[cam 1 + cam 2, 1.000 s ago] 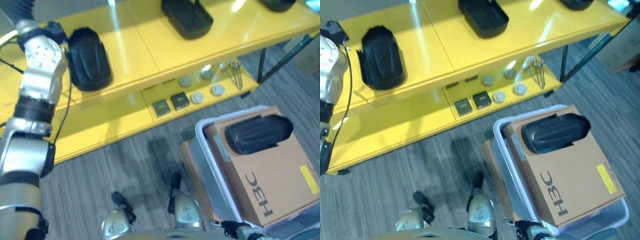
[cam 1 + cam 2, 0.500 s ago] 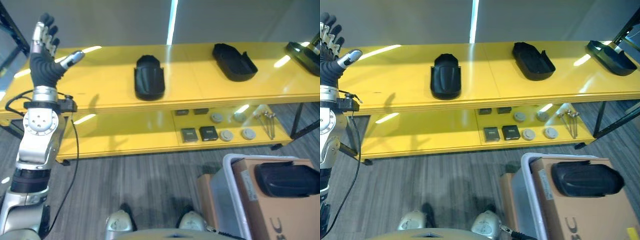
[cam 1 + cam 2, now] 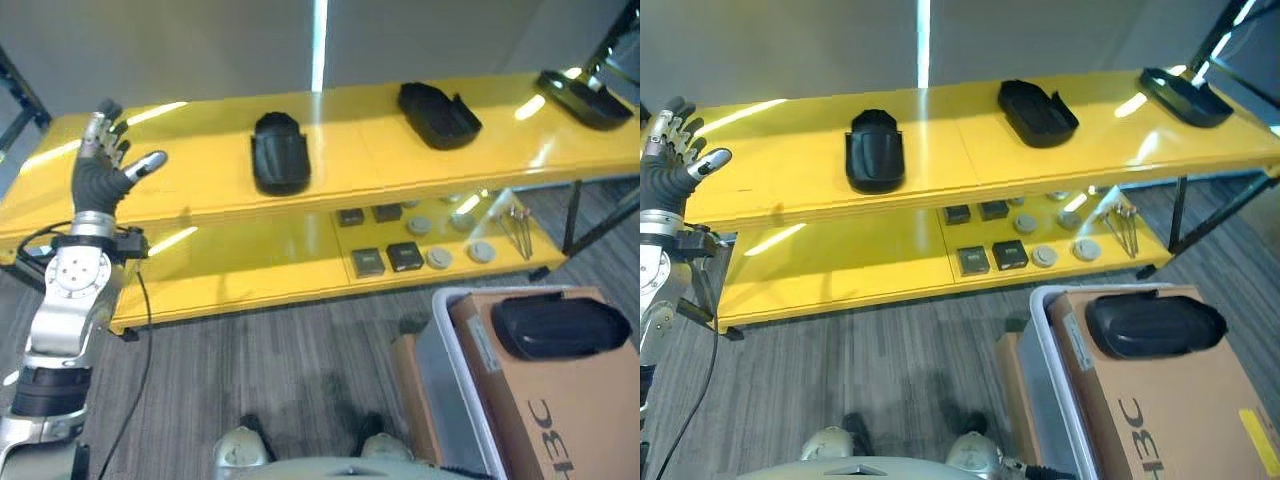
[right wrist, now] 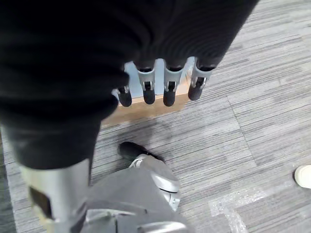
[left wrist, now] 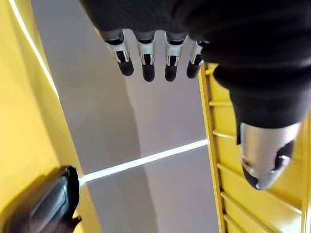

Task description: Move parts from the plastic box to the shelf.

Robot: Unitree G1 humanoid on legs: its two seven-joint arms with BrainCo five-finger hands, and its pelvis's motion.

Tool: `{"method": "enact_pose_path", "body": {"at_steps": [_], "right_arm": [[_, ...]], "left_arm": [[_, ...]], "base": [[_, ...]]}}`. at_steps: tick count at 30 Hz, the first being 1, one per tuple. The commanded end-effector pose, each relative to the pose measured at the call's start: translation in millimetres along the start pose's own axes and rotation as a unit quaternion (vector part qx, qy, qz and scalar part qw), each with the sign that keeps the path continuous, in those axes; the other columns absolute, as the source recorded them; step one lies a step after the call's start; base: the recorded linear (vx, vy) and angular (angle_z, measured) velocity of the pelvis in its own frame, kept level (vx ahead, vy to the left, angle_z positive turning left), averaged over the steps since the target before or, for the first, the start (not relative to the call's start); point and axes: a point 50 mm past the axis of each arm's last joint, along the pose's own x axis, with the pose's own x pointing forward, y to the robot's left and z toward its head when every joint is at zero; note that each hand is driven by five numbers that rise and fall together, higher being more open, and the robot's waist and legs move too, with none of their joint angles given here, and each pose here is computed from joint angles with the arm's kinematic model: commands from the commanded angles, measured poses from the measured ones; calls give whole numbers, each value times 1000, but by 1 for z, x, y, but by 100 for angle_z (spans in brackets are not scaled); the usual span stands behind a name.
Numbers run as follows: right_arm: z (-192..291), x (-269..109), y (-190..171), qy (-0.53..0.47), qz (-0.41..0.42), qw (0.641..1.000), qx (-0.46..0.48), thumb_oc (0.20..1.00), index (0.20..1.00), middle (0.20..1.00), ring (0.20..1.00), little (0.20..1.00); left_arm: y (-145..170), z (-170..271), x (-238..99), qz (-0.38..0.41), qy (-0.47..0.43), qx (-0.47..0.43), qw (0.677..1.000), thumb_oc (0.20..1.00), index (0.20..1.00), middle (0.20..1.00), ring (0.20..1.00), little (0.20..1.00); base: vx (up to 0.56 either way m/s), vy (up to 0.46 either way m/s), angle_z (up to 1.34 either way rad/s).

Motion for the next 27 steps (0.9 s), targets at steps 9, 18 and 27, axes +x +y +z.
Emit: {"method": "enact_pose_path", "body": {"at_steps": [9, 18, 27], "right_arm": [[-13, 1, 14, 30, 8, 999, 3, 1000, 1000, 1000, 1000, 1000], [-22, 1, 15, 54, 4, 999, -1, 1000, 1000, 1000, 1000, 1000], [-16, 1, 21, 66, 8, 998, -9, 1000, 1000, 1000, 1000, 1000]], "left_arm": [[-9, 7, 12, -13, -22, 66, 997, 780, 780, 780, 780, 780], [-47, -22, -1, -97, 53, -67, 992, 200, 200, 200, 200, 200], [-100, -53, -29, -140, 112, -144, 973, 200, 200, 200, 200, 200]], "base": [[12, 6, -3], [65, 25, 6], [54, -3, 4]]}}
